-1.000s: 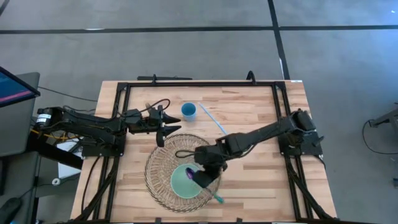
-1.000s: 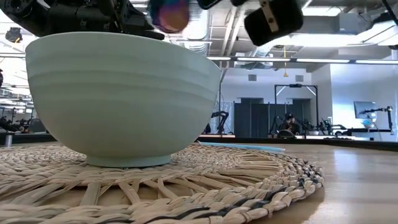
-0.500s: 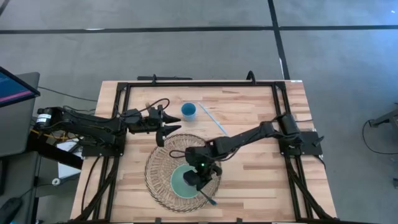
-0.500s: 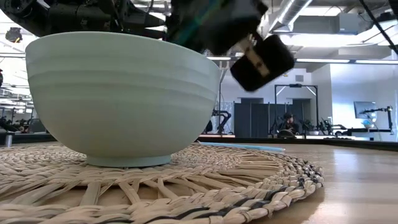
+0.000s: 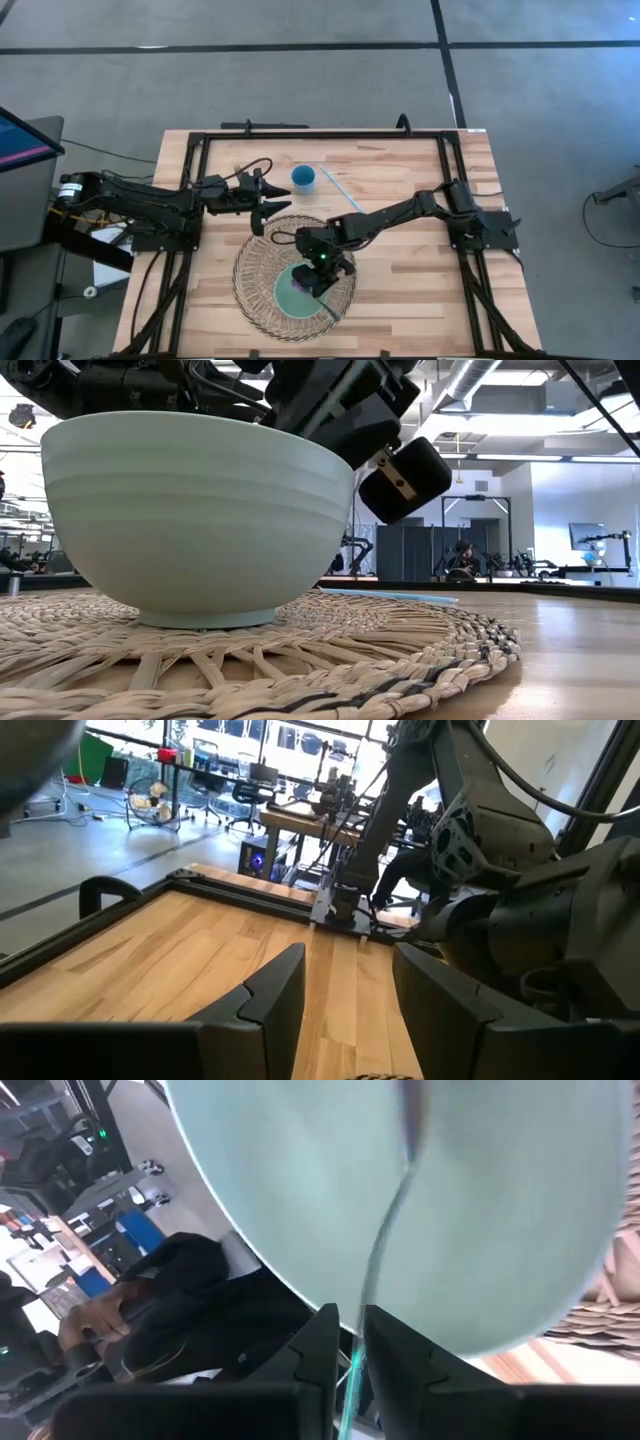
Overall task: Pick & Place Utensil
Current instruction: Put the blue spoon into the green bowl on the woven placemat, then put the black fork into the green bowl on the woven placemat
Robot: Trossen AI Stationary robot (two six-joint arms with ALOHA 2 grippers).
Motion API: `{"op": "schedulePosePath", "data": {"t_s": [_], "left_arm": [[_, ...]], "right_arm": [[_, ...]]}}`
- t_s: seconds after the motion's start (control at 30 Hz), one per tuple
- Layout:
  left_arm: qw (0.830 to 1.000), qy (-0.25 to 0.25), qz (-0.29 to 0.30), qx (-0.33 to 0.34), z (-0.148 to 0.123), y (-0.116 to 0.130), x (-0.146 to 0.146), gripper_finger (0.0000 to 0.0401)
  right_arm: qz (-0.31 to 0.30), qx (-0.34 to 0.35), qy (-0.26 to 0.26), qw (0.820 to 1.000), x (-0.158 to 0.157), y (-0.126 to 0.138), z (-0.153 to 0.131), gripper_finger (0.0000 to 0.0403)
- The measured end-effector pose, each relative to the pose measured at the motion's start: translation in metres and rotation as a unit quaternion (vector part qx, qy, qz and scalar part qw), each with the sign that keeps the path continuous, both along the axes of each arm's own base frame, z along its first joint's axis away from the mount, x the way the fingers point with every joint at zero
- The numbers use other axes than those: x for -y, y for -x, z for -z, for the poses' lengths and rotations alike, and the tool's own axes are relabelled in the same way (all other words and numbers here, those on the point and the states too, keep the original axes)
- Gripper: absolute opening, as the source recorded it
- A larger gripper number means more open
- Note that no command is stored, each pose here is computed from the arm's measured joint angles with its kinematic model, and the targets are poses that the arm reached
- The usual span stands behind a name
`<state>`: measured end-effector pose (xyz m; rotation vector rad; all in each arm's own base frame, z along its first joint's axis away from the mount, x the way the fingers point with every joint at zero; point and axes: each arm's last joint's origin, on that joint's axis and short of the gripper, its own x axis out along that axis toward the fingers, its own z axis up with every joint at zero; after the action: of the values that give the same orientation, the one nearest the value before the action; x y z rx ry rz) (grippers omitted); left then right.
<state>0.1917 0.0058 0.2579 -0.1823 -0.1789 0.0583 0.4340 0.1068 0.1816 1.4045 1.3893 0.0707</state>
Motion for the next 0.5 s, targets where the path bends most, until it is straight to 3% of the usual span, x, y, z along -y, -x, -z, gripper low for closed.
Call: {"op": "schedulePosePath", "data": {"t_s": [0.5], "left_arm": [[1.000, 0.000, 0.000, 0.000, 0.0001, 0.0000, 0.0000, 0.0154]], "right_arm": [[0.000, 0.017, 0.009, 1.000, 0.0060, -0.0021, -0.0002, 0.0067]]}}
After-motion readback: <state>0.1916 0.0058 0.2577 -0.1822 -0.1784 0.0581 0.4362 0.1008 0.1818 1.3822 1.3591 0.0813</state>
